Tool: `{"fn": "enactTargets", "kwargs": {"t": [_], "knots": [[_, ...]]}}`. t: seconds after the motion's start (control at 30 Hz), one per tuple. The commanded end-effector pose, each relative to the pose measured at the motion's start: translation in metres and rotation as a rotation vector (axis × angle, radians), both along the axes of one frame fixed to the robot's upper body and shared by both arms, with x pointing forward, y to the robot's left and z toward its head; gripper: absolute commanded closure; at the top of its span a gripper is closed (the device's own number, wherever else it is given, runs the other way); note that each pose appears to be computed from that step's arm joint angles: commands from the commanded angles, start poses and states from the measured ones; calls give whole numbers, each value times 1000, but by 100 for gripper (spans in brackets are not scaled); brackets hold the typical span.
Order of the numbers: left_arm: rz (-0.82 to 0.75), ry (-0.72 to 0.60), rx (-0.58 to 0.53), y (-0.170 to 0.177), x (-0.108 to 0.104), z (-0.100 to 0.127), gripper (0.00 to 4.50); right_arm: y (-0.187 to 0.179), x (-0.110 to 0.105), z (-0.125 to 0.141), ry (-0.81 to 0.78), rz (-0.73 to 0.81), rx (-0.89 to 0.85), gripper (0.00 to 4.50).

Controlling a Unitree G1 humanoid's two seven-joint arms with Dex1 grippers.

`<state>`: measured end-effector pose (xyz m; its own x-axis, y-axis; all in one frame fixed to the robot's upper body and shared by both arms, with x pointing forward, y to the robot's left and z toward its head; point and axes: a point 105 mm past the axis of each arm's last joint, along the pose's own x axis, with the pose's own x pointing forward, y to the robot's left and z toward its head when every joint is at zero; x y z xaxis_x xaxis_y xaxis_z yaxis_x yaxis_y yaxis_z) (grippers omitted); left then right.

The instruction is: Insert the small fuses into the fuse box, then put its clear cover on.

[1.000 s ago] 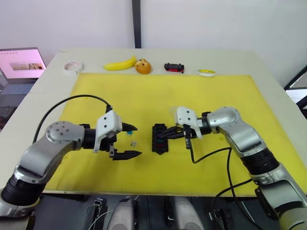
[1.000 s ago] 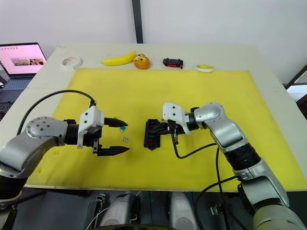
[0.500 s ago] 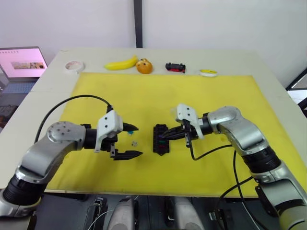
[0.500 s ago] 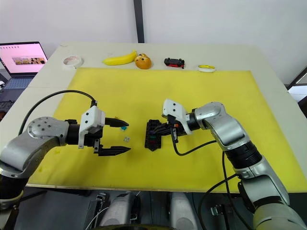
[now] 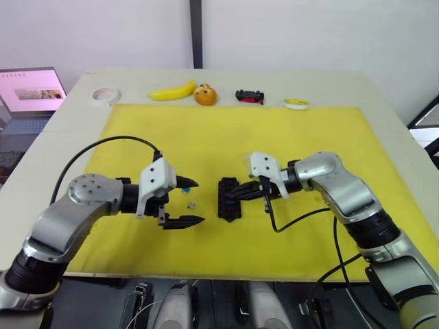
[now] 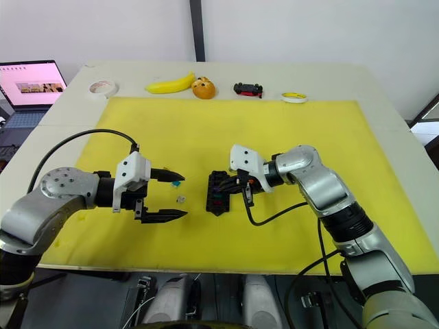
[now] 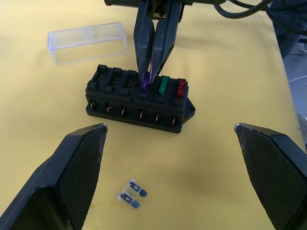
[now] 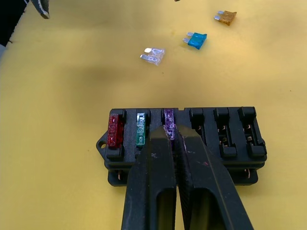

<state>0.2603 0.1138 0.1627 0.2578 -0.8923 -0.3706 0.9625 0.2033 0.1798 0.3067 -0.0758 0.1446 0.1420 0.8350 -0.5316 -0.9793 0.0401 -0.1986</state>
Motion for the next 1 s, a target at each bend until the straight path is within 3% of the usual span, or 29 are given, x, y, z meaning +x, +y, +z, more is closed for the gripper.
{"fn": "enactTargets", "kwargs": {"t": [0.03,0.23,0.3,0.7,1.0], "knots": [[-8,-49,-2,-2,0,8,0,-3,-1,-8,24,-4,-29,447],[-4,-48,-4,-2,0,8,0,0,-2,5,32,7,13,447],[-4,-49,-4,-2,0,8,0,2,-1,10,26,3,31,381],[-3,-50,-2,-1,0,8,0,3,-1,13,28,-7,43,381],[-5,-49,0,-1,0,9,0,4,3,31,22,-17,109,381]]}}
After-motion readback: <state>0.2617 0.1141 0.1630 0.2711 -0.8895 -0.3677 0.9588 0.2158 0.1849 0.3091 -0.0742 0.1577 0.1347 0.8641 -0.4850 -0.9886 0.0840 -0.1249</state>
